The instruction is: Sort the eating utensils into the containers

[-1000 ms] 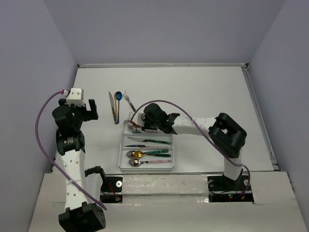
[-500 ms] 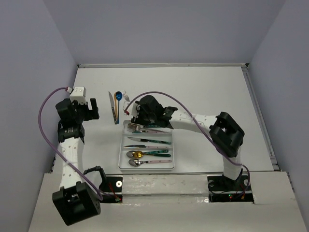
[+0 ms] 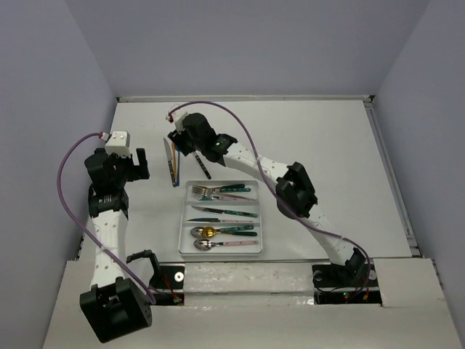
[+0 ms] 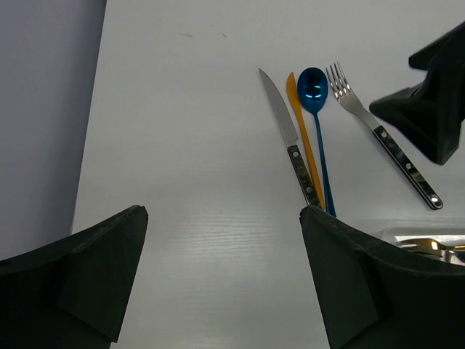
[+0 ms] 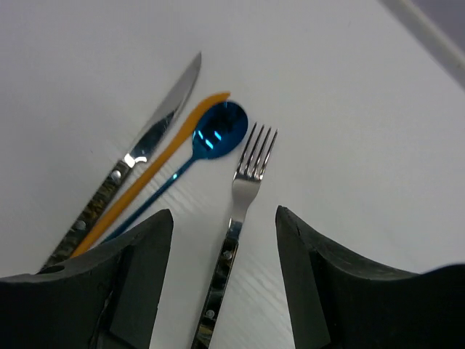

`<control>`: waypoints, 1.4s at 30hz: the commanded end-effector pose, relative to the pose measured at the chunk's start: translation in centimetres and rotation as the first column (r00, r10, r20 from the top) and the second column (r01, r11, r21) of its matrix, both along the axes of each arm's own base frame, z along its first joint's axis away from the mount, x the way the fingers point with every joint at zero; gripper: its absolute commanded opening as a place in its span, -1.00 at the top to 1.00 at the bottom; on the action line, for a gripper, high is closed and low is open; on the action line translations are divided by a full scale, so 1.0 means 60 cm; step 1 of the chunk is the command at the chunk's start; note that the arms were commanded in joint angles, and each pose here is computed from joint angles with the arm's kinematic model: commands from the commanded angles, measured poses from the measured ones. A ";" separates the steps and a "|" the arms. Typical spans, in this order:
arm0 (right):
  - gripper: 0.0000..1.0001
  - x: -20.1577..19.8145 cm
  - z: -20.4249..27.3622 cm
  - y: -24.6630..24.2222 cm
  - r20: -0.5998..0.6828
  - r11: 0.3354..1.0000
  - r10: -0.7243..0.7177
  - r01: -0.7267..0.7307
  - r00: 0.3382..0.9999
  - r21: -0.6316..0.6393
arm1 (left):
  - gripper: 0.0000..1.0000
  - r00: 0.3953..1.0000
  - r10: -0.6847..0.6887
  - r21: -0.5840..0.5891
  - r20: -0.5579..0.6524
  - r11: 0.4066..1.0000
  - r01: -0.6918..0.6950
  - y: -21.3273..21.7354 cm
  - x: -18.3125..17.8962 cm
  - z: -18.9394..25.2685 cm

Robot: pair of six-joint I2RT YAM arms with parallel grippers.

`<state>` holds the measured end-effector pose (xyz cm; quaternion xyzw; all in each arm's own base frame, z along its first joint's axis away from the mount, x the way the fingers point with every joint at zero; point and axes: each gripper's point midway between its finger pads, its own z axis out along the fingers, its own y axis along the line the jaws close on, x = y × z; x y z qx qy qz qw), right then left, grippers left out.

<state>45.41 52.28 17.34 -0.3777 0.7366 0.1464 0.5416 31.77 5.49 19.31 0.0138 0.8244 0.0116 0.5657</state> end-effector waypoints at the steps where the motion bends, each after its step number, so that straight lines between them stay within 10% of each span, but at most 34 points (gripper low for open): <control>1: -0.29 0.013 -0.082 -0.040 -0.134 0.987 -0.156 0.150 0.979 -0.057 | -0.96 0.997 -0.008 0.041 0.080 0.999 0.005 0.002 0.007 0.028; 19: -0.01 -0.018 -0.259 -0.085 -0.366 0.964 -0.249 0.193 0.897 -0.183 | -0.98 0.994 -0.044 0.040 0.097 0.998 0.041 -0.009 0.004 0.034; 26: 0.76 0.000 -0.277 -0.122 -0.383 0.939 -0.336 0.272 0.860 -0.213 | -0.98 0.994 -0.041 0.045 0.103 0.998 0.036 -0.008 0.002 0.038; 35: 1.00 0.053 -0.169 -0.181 -0.252 0.909 -0.414 0.382 0.875 -0.169 | -0.98 0.994 -0.043 0.046 0.100 0.998 0.039 -0.009 0.002 0.037; 42: 1.00 0.064 0.076 -0.200 0.077 0.958 -0.285 0.281 0.955 0.063 | -0.98 0.995 -0.043 0.047 0.094 0.998 0.038 -0.008 0.001 0.033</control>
